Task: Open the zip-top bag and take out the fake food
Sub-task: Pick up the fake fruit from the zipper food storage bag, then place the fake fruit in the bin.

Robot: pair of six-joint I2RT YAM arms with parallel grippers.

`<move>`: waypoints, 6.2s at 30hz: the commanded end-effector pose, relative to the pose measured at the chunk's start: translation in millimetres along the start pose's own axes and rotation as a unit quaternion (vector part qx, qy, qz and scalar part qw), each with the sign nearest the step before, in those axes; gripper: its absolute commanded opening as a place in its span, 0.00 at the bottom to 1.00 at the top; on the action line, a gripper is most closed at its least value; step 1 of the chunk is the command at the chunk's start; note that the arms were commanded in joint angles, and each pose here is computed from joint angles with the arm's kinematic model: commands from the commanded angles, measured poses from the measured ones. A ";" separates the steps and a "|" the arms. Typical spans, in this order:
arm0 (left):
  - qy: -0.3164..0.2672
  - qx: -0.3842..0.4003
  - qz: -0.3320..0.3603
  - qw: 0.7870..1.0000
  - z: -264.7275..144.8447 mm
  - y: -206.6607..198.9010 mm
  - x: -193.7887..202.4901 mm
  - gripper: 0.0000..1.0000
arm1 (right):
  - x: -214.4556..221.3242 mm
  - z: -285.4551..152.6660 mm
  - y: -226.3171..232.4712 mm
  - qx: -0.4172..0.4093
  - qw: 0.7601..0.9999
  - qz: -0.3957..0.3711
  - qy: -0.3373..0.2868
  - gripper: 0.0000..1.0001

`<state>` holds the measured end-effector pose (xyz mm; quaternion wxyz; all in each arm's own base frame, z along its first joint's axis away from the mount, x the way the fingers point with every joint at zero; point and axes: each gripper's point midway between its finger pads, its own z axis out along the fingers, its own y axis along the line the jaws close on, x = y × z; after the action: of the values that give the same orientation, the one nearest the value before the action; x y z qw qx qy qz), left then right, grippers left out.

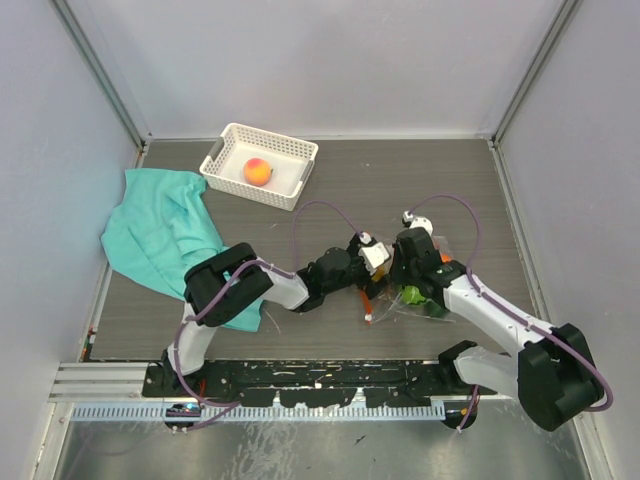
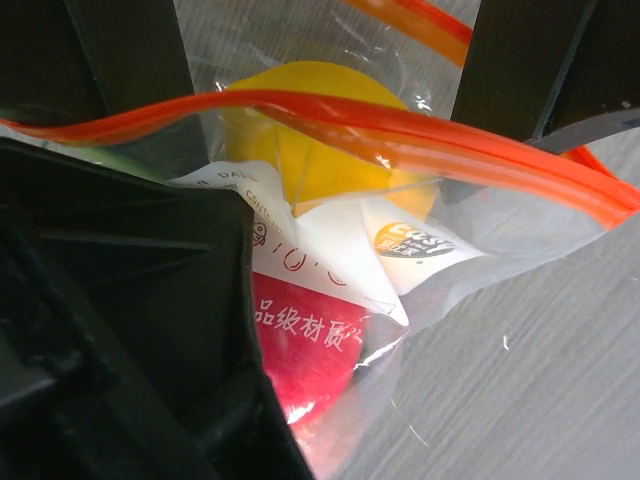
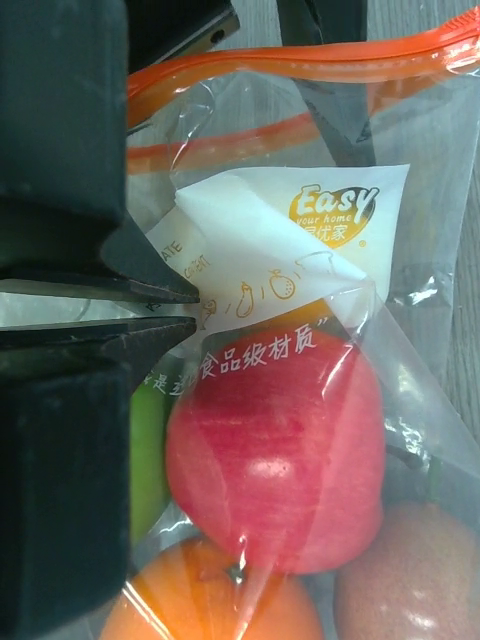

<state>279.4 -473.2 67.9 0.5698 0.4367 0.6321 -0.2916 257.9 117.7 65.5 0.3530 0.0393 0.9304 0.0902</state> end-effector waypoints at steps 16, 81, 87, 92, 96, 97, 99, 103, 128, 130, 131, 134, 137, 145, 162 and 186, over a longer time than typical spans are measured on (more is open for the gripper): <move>-0.022 -0.006 -0.058 0.998 4.8 -1.8 -23.2 0.45 | -32.2 -35.3 20.8 -0.082 0.993 0.043 -0.076 0.17; 0.283 -0.244 -0.339 0.863 -288.1 151.0 -8.2 0.08 | -36.4 -75.8 59.5 -0.230 0.965 -0.013 -0.123 0.54; 0.291 -0.343 -0.259 0.855 -314.6 191.7 -18.0 0.07 | -35.8 -75.0 59.3 -0.229 0.966 -0.014 -0.122 0.55; 0.288 -0.394 -0.190 0.852 -326.0 220.1 -23.1 0.07 | -35.1 -74.3 59.6 -0.230 0.966 -0.015 -0.121 0.55; 0.272 -0.432 -0.138 0.849 -328.9 243.6 -28.5 0.07 | -34.6 -73.5 59.8 -0.231 0.966 -0.015 -0.120 0.55; 0.266 -0.442 -0.128 0.847 -329.1 248.9 -29.5 0.07 | -34.4 -73.2 59.7 -0.231 0.966 -0.015 -0.120 0.55; 0.249 -0.459 -0.109 0.846 -327.4 259.5 -32.5 0.07 | -34.6 -73.4 60.1 -0.231 0.965 -0.015 -0.120 0.55; 0.218 -0.496 -0.067 0.838 -327.4 279.3 -37.0 0.07 | -33.6 -72.9 60.1 -0.232 0.965 -0.016 -0.119 0.55; 0.175 -0.567 0.086 0.800 -248.6 387.0 -31.1 0.00 | -32.9 -72.4 59.9 -0.233 0.965 -0.024 -0.120 0.55; 0.170 -0.564 0.085 0.803 -244.4 391.3 -33.9 0.00 | -32.9 -71.3 60.5 -0.233 0.965 -0.026 -0.118 0.55; 0.167 -0.565 0.085 0.804 -242.5 394.5 -35.6 0.00 | -33.1 -71.0 60.7 -0.233 0.965 -0.027 -0.118 0.55; 0.162 -0.568 0.080 0.803 -237.4 405.7 -38.2 0.00 | -33.9 -71.1 61.4 -0.233 0.965 -0.029 -0.117 0.55; 0.157 -0.561 0.053 0.811 -231.0 416.6 -35.7 0.01 | -35.5 -72.2 61.7 -0.234 0.964 -0.029 -0.120 0.55; 0.185 -0.518 -0.018 0.835 -214.1 440.8 -15.9 0.17 | -31.8 -70.7 60.6 -0.234 0.965 -0.029 -0.117 0.55; 0.296 -0.500 -0.242 0.777 -227.2 470.4 21.2 0.58 | -30.5 -71.2 61.1 -0.237 0.964 -0.029 -0.116 0.55; 0.234 -0.472 -0.364 0.768 -228.6 438.3 -32.6 0.98 | -33.3 -78.7 63.9 -0.248 0.960 -0.034 -0.124 0.56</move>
<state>576.8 -72.2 130.2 0.3491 -0.0817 0.9329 0.0329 225.4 160.9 138.1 0.4385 -0.0557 0.8492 0.2889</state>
